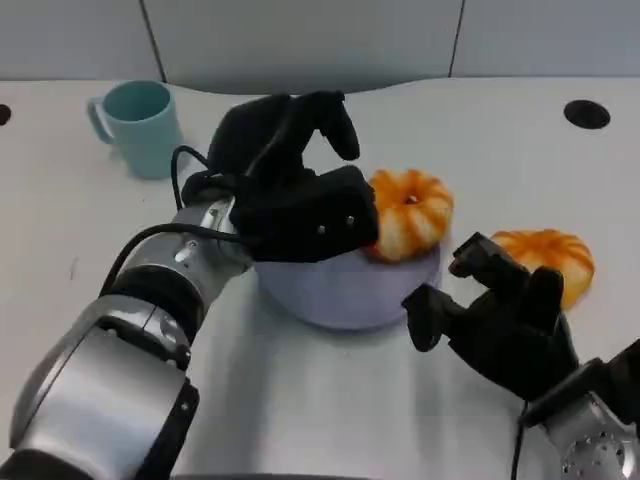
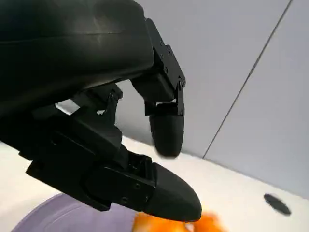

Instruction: Grasp the bread from the table and place it into the plate.

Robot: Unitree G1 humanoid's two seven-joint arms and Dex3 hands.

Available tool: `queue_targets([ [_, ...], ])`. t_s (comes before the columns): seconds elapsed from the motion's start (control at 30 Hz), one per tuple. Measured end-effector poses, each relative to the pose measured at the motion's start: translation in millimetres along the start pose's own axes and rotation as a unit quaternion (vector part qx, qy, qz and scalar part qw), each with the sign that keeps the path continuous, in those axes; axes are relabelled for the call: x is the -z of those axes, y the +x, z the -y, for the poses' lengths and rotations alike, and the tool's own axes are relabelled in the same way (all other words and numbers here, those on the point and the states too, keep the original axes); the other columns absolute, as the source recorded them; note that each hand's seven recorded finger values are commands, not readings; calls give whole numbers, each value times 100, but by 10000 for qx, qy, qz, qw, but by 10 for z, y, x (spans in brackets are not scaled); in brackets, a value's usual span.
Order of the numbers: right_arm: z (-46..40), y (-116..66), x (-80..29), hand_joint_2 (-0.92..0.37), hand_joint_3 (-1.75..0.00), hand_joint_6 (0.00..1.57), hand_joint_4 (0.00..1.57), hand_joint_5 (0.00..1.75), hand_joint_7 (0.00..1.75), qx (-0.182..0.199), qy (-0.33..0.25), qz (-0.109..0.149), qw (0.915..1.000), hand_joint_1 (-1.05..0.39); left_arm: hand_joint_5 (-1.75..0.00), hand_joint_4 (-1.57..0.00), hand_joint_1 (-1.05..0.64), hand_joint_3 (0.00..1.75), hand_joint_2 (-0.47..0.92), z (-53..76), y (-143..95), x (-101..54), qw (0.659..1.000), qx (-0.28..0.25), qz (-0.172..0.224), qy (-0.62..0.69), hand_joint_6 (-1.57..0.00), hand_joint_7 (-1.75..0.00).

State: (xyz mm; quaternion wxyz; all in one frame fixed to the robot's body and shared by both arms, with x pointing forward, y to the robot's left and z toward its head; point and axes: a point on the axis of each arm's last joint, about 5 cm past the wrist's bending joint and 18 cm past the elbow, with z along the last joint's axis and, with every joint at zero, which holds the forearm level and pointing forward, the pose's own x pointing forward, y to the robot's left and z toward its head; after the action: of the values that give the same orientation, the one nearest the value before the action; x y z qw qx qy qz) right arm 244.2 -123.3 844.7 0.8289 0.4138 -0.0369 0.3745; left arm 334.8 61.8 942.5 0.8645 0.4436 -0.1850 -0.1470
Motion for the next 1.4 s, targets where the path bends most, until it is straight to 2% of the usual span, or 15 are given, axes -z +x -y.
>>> queue_targets([
  [0.1, -22, -25, 17, -92, -28, 85, 90, 142, 89, 54, 13, 28, 10000, -78, -128, 0, -105, 30, 92, -8, -10, 35, 9996, 215, -127, 148, 0, -99],
  [0.4, -26, -35, 23, -92, -25, 87, 92, 140, 86, 136, 88, -6, 9999, -78, -128, 0, -105, 35, 92, -78, -32, 134, 9986, 190, -335, 349, 0, -103],
  [0.5, -27, -34, 27, -92, -24, 87, 91, 140, 86, 169, 114, -27, 9998, -78, -140, 0, -105, 33, 92, -96, -37, 150, 9990, 119, -372, 233, 0, -119],
  [0.6, -28, -32, 30, -92, -30, 87, 90, 139, 85, 168, 127, -38, 9998, -77, -151, 0, -105, 32, 92, -117, -68, 184, 9952, -270, -530, -783, 0, -129],
  [0.63, -28, -32, 30, -92, -31, 87, 90, 138, 85, 172, 126, -39, 9998, -76, -153, -9, -105, 28, 92, -130, -83, 203, 9889, -423, -606, -1292, -7, -135],
  [0.7, -29, -30, 34, -92, -32, 86, 89, 137, 85, 173, 128, -30, 9998, -77, -137, -35, -105, 13, 91, -165, -114, 261, 9639, -584, -830, -2460, -23, -134],
  [0.83, -38, -20, 59, -92, -27, 86, 90, 138, 85, 174, 173, -18, 9997, -78, -121, -52, -105, 2, 89, -238, -181, 420, 8660, -672, -1009, -4851, -31, -127],
  [0.87, -44, -13, 69, -92, -25, 87, 90, 137, 84, 171, 192, -9, 9997, -79, -106, -65, -105, 1, 88, -245, -208, 471, 8331, -664, -961, -5407, -38, -119],
  [0.9, -49, -7, 78, -92, -24, 87, 90, 137, 83, 177, 210, -2, 9996, -79, -101, -69, -105, 1, 88, -244, -246, 529, 7974, -651, -881, -5934, -41, -116],
  [0.97, -56, 1, 89, -92, -23, 89, 92, 139, 82, 253, 243, -4, 9994, -80, -69, -95, -105, 1, 85, -204, -350, 655, 7191, -597, -639, -6894, -50, -105],
  [1.03, -70, 18, 84, -92, -21, 90, 92, 142, 82, 407, 234, 5, 9989, -80, -52, -108, -105, 0, 83, -131, -534, 820, 6468, -579, -271, -7599, -59, -98],
  [1.07, -78, 25, 64, -92, -21, 90, 92, 143, 82, 464, 189, 36, 9987, -81, -48, -113, -105, 0, 82, -93, -643, 903, 6274, -614, -182, -7760, -65, -93],
  [1.17, -89, 36, 27, -92, -21, 88, 89, 148, 83, 543, 141, 33, 9984, -79, -22, -134, -105, 0, 82, 36, -952, 1075, 6077, -729, -203, -7906, -94, -56],
  [1.27, -100, 40, 25, -92, -24, 87, 87, 149, 85, 511, 124, 3, 9986, -79, -12, -148, -105, 1, 84, 182, -1195, 1142, 6023, -789, -356, -7936, -109, -41],
  [1.4, -106, 42, 39, -92, -24, 87, 88, 148, 88, 419, 110, -80, 9990, -79, -9, -150, -105, 1, 85, 366, -1340, 1074, 5920, -705, -405, -8018, -113, -37],
])
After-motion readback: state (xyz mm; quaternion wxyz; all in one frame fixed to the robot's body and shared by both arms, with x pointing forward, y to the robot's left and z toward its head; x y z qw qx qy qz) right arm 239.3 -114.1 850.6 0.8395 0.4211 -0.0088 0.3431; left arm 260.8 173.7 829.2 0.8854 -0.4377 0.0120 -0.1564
